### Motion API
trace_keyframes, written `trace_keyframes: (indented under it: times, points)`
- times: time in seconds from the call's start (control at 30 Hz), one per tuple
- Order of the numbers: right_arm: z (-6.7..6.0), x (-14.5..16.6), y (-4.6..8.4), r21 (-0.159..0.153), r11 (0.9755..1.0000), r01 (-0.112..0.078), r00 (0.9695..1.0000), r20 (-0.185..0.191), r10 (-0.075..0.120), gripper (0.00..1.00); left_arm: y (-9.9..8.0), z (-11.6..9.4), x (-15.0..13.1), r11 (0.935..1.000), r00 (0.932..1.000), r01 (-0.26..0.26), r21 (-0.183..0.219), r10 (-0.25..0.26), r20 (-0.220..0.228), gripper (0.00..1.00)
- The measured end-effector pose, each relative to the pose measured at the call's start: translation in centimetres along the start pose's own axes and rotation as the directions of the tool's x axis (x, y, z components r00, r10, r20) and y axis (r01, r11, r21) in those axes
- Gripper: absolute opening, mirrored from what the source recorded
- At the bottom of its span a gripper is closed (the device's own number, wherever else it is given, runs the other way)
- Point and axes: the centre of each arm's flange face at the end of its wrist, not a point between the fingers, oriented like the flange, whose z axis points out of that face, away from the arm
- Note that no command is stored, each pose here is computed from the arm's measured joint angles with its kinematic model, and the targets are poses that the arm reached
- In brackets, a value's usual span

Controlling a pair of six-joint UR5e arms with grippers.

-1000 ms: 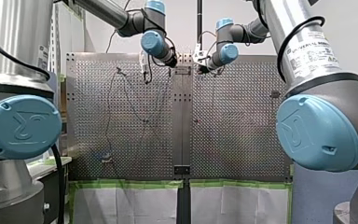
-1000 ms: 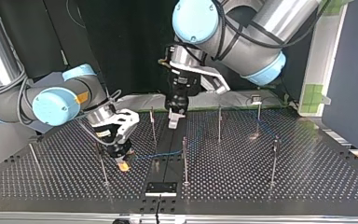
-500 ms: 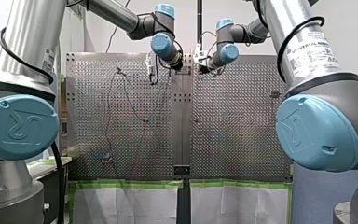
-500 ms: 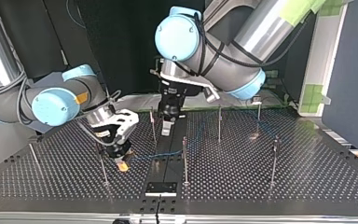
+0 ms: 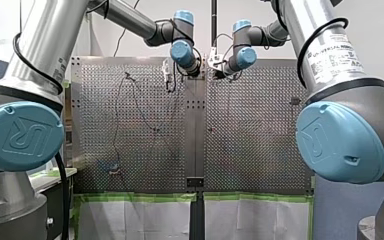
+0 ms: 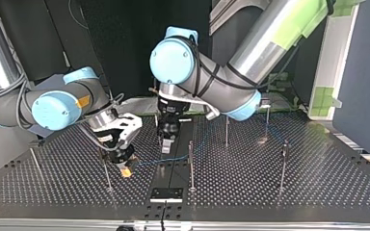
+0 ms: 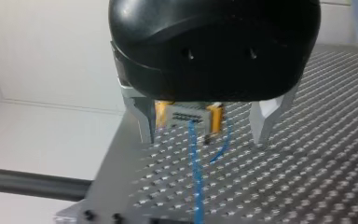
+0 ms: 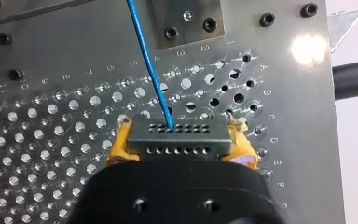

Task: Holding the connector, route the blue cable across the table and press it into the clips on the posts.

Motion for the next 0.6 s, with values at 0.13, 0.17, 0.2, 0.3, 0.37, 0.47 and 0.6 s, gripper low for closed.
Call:
trace_keyframes:
  times: [0.13,0.17,0.2,0.3,0.37,0.47,0.6]
  points:
    - [0.0,0.0,0.1,-0.001,1.0,0.0,1.0,0.0,0.0,0.0,0.2,0.5,-0.7,1.0,0.9998,0.007,-0.005,-0.007,0.017,0.99]
    - [0.0,0.0,0.1,-0.001,1.0,0.0,1.0,0.0,0.0,0.0,0.3,0.6,-0.8,1.0,0.9998,0.009,-0.005,-0.008,0.017,0.99]
    - [0.0,0.0,0.1,-0.001,1.0,0.0,1.0,0.0,0.0,0.0,0.3,0.6,-0.8,0.9999,0.9998,0.01,-0.004,-0.01,0.017,0.99]
    - [0.0,0.1,0.2,-0.003,1.0,0.0,1.0,-0.001,0.0,0.0,0.5,0.7,-0.8,0.9999,0.9998,0.017,0.0,-0.017,0.01,0.99]
    - [0.0,0.1,0.3,-0.004,1.0,0.0,1.0,-0.001,0.0,0.0,0.6,0.8,-0.8,0.9998,0.9998,0.019,0.003,-0.019,0.005,0.99]
    - [0.0,0.1,0.3,-0.003,1.0,0.0,1.0,-0.001,0.0,0.0,0.7,1.1,-0.4,0.9998,0.9998,0.018,0.003,-0.018,-0.002,0.99]
    - [0.0,0.1,0.3,-0.004,1.0,-0.001,1.0,-0.001,0.001,0.0,0.6,2.0,0.7,0.9999,0.9998,0.012,-0.003,-0.013,-0.017,0.99]
